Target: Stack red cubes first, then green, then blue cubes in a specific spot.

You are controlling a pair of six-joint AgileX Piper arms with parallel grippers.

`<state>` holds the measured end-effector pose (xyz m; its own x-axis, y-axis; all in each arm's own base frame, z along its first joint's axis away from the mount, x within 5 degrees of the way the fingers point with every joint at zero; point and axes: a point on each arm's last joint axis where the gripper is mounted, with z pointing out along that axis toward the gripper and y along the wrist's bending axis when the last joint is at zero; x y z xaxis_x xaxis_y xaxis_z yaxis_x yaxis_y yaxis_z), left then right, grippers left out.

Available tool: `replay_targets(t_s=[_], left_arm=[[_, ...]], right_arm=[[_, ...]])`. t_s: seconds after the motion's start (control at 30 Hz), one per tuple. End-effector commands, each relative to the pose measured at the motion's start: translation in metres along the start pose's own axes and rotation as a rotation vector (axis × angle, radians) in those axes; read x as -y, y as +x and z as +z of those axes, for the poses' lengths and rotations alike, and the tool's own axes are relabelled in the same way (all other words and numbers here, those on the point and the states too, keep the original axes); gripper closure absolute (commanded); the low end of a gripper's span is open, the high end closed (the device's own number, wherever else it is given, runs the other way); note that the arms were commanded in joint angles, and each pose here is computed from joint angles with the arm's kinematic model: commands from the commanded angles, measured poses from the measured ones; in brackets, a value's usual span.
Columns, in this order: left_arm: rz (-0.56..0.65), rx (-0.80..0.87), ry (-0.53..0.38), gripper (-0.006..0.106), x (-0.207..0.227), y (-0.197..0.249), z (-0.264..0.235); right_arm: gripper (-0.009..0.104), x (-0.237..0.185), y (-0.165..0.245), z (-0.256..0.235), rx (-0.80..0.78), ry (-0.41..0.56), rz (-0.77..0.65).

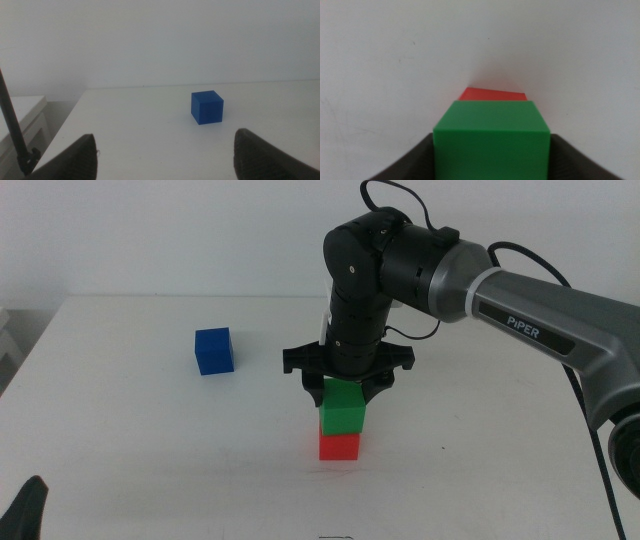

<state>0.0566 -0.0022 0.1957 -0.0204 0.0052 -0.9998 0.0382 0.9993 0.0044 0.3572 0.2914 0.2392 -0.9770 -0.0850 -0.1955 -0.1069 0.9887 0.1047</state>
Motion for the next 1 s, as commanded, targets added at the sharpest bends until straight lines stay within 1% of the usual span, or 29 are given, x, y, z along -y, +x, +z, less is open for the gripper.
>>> replay_targets(t_s=[0.0,0.07,0.13,0.2,0.27,0.4,0.5,0.7,0.83,0.97], left_arm=[[-0.007,0.105,0.000,0.007,0.000,-0.010,-0.002],[-0.007,0.105,0.000,0.007,0.000,-0.010,-0.002],[-0.007,0.105,0.000,0.007,0.000,-0.010,-0.002],[-0.007,0.105,0.000,0.007,0.000,-0.010,-0.002],[-0.007,0.105,0.000,0.007,0.000,-0.010,-0.002],[-0.007,0.105,0.000,0.007,0.000,-0.010,-0.002],[-0.007,0.105,0.000,0.007,0.000,-0.010,-0.002],[-0.007,0.105,0.000,0.007,0.000,-0.010,-0.002],[-0.007,0.105,0.000,0.007,0.000,-0.010,-0.002],[-0.007,0.105,0.000,0.007,0.000,-0.010,-0.002]], right_arm=[[0.037,0.007,0.002,-0.033,0.012,0.007,-0.004],[0.030,0.007,0.002,-0.033,0.012,0.007,-0.004],[0.025,0.007,0.002,-0.034,0.015,0.006,-0.004],[0.022,0.008,0.002,-0.038,0.024,0.005,-0.012],[0.021,0.012,0.001,-0.049,0.047,-0.006,-0.027],[0.021,0.025,0.002,-0.096,0.136,-0.051,-0.048],[0.021,0.044,0.009,-0.138,0.217,-0.074,-0.092],[0.021,0.100,0.055,-0.207,0.369,-0.074,-0.228],[0.021,0.136,0.099,-0.245,0.605,-0.092,-0.294],[0.021,0.162,0.149,-0.264,0.815,-0.093,-0.388]])
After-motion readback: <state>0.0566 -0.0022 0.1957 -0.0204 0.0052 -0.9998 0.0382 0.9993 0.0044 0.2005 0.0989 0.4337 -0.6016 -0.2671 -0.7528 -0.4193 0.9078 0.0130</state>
